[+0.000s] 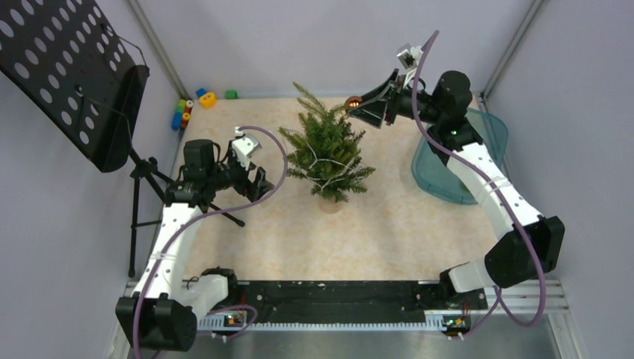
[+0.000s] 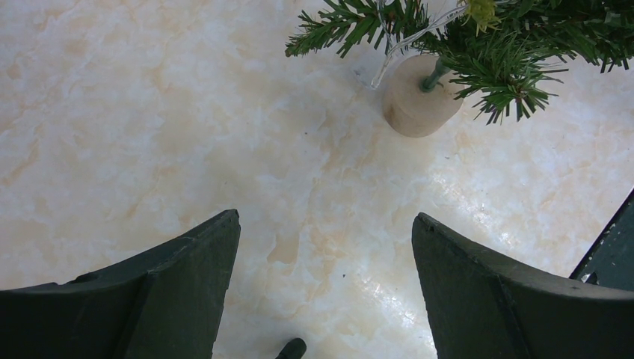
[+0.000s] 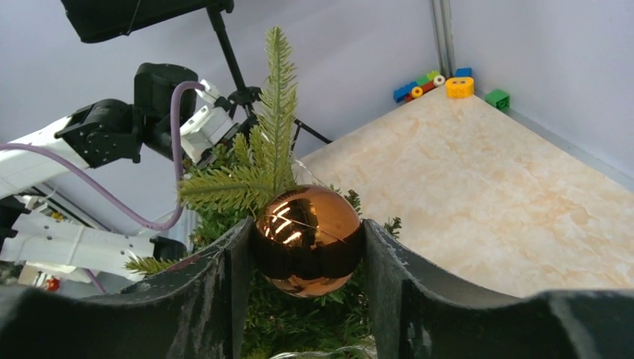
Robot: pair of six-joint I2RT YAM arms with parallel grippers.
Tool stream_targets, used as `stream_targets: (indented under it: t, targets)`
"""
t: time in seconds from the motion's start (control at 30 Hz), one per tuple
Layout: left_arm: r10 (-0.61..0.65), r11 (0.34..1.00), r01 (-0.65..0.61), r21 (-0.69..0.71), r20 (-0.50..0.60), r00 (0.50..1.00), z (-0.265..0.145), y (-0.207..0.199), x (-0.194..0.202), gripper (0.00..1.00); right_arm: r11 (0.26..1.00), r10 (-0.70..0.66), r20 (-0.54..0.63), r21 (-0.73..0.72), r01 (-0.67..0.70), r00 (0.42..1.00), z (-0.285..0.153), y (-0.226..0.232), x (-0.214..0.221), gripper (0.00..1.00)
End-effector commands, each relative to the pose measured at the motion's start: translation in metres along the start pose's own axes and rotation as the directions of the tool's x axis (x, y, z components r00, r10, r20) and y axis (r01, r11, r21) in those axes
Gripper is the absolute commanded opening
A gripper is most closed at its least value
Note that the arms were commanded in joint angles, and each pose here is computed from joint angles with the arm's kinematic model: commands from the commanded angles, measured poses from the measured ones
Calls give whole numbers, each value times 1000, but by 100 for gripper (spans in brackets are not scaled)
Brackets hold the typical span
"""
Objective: Decorate the small christmas tree
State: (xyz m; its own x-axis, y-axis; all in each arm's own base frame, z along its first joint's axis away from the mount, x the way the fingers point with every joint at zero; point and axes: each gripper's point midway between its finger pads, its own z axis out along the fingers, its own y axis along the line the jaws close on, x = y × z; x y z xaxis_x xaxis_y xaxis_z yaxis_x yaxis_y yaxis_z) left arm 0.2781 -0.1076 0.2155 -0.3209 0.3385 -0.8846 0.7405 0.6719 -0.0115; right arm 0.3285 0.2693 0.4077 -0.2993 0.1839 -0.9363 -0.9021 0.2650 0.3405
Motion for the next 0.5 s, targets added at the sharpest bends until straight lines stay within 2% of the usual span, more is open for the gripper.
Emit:
stream_targets:
  t: [0.0,0.1,0.13,0.37,0.47]
  targets:
    - [24,1000,-25,16,36,999,1,-1,-7,90,996,-86,59,18,85,995,-11,15,-24,60]
    - [24,1000,-25,17,35,999,1,-1,-7,90,994,-103,73,46,100,992,-17,16,-28,77]
    - [24,1000,-25,17,36,999,1,-1,-7,90,993,-111,76,51,107,991,-18,17,-29,79]
    - [25,1000,-25,17,36,999,1,-1,-8,90,988,-144,76,75,139,987,-24,24,-38,83]
    - [23,1000,-24,18,35,999,1,-1,-7,90,977,-157,86,159,142,984,-34,17,-49,83]
